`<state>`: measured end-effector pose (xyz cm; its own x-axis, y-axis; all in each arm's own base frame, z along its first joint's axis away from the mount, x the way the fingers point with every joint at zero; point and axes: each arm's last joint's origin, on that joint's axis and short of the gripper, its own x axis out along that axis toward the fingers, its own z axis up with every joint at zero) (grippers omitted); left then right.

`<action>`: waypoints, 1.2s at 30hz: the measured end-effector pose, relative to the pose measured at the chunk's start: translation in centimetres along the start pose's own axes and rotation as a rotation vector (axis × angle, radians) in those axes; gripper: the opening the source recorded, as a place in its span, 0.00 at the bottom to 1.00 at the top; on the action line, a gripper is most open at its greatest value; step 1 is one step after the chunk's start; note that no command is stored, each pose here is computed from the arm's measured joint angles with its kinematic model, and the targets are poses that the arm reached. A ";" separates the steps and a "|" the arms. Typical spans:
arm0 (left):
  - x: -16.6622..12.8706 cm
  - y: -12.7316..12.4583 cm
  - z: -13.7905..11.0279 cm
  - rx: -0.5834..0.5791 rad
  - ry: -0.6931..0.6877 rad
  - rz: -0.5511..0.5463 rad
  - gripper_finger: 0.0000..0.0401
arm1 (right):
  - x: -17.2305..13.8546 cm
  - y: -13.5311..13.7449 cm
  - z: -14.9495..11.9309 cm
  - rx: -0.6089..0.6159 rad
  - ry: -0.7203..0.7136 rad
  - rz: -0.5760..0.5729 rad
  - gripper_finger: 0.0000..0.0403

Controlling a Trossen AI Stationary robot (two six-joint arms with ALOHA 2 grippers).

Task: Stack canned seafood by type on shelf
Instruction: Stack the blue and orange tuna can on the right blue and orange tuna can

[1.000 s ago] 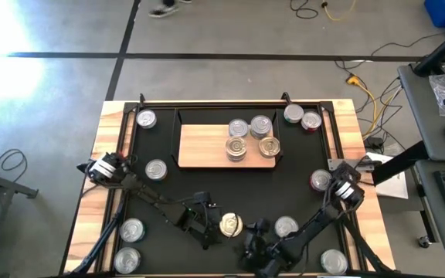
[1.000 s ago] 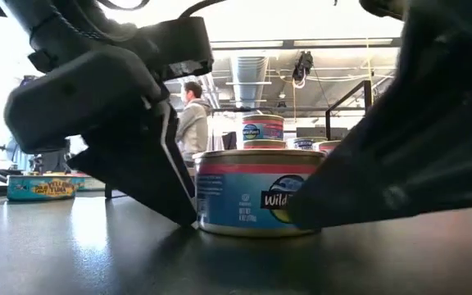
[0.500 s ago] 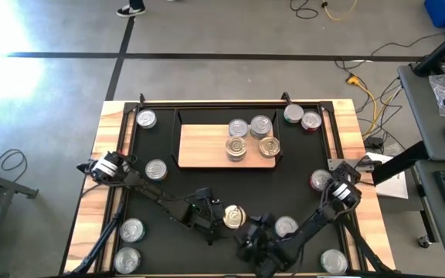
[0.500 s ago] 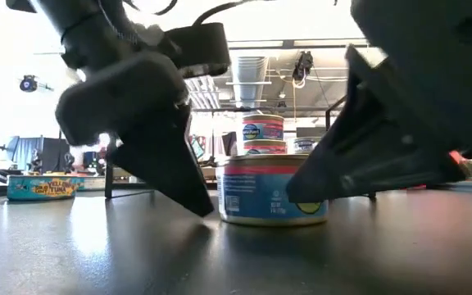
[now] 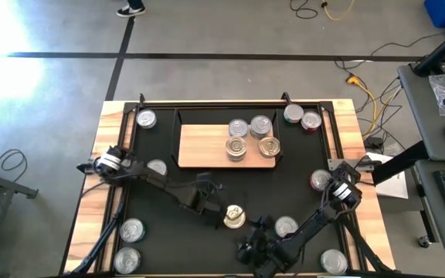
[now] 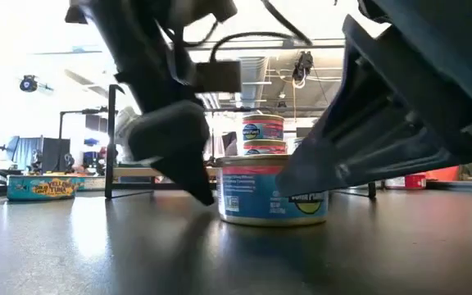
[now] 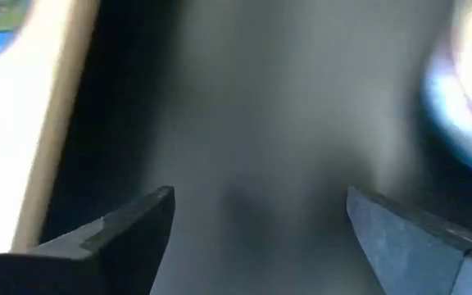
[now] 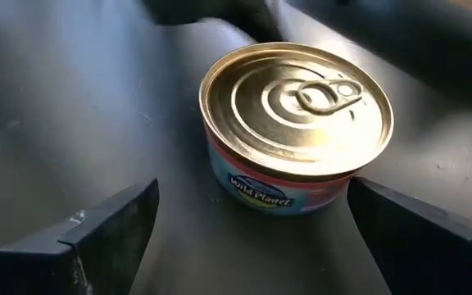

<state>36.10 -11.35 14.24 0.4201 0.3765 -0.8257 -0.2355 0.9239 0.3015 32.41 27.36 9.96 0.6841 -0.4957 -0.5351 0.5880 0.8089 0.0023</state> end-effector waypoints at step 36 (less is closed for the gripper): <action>-0.5 -3.3 4.1 0.025 -0.170 -0.117 0.80 | 3.5 -0.9 1.2 -0.012 0.031 0.011 0.96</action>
<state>40.26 -14.31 15.59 0.5859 0.2703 -0.7640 -0.1553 0.9627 0.2215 34.82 24.52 9.07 0.6764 -0.4770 -0.5613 0.5754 0.8179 -0.0017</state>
